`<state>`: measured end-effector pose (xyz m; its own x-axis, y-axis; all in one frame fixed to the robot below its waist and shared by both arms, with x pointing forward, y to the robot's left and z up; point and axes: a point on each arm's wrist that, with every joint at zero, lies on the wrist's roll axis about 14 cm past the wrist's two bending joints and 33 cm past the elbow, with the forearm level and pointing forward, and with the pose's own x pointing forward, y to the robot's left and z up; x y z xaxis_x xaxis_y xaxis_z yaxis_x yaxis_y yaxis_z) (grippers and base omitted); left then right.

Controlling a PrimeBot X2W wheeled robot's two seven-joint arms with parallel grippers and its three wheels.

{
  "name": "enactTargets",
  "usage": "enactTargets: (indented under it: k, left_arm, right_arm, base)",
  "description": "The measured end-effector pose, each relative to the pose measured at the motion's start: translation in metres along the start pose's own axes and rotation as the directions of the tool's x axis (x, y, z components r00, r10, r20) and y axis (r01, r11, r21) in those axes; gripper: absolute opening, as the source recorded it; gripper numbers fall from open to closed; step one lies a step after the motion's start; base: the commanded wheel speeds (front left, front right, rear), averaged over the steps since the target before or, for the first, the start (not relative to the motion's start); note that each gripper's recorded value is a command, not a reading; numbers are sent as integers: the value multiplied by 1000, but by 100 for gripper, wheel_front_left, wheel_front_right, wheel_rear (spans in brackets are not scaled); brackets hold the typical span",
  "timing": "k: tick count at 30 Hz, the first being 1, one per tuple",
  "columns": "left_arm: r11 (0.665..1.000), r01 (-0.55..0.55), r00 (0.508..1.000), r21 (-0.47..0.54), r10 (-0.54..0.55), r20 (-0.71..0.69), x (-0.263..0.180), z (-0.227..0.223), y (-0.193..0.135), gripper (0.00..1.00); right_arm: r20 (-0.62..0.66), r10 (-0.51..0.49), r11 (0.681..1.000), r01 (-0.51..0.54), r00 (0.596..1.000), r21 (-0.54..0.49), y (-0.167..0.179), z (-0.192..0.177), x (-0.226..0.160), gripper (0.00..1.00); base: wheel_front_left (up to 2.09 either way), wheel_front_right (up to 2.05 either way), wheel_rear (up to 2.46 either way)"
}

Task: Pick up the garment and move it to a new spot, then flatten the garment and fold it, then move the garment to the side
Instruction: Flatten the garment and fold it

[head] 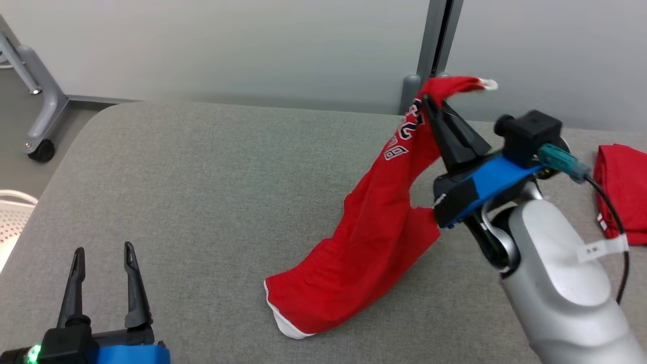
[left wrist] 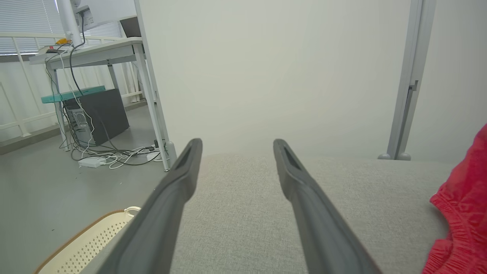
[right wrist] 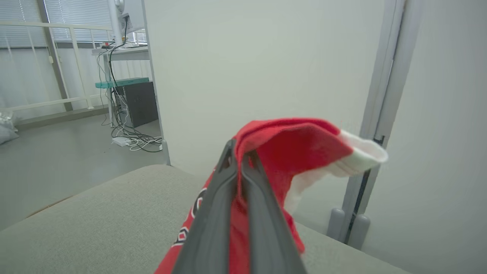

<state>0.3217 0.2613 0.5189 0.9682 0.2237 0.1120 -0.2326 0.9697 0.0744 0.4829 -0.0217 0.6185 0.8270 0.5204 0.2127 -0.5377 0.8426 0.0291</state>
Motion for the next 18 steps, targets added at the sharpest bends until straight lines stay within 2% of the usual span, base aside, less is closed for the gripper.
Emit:
enactTargets:
  k: [3, 9, 13, 16, 17, 18]
  left_arm:
    - [1000, -11, 1000, 3, 11, -7, 2, -2, 2, 100]
    - [1000, -22, 1000, -2, 22, -22, 9, -7, 0, 100]
    - [1000, -29, 999, 1, 29, -32, 13, -10, 0, 100]
    - [999, -34, 999, 3, 34, -43, 16, -13, 1, 100]
    - [999, -36, 998, 3, 36, -48, 16, -15, 1, 100]
    - [999, -37, 998, 3, 37, -50, 17, -15, 1, 100]
  right_arm:
    - [-16, 83, 996, -83, 996, -11, 29, -2, 25, 0]
    - [-119, 189, 981, -193, 975, -23, 65, -41, 57, 0]
    - [-176, 252, 964, -263, 952, -39, 83, -72, 64, 0]
    - [-204, 326, 943, -333, 923, 3, 108, -92, 60, 0]
    - [-218, 344, 937, -350, 913, 10, 114, -98, 58, 20]
    - [-235, 355, 932, -361, 905, 16, 117, -105, 56, 86]
  base:
    - [0, 0, 0]
    - [0, 0, 0]
    - [0, 0, 0]
    - [0, 0, 0]
    - [0, 0, 0]
    - [0, 0, 0]
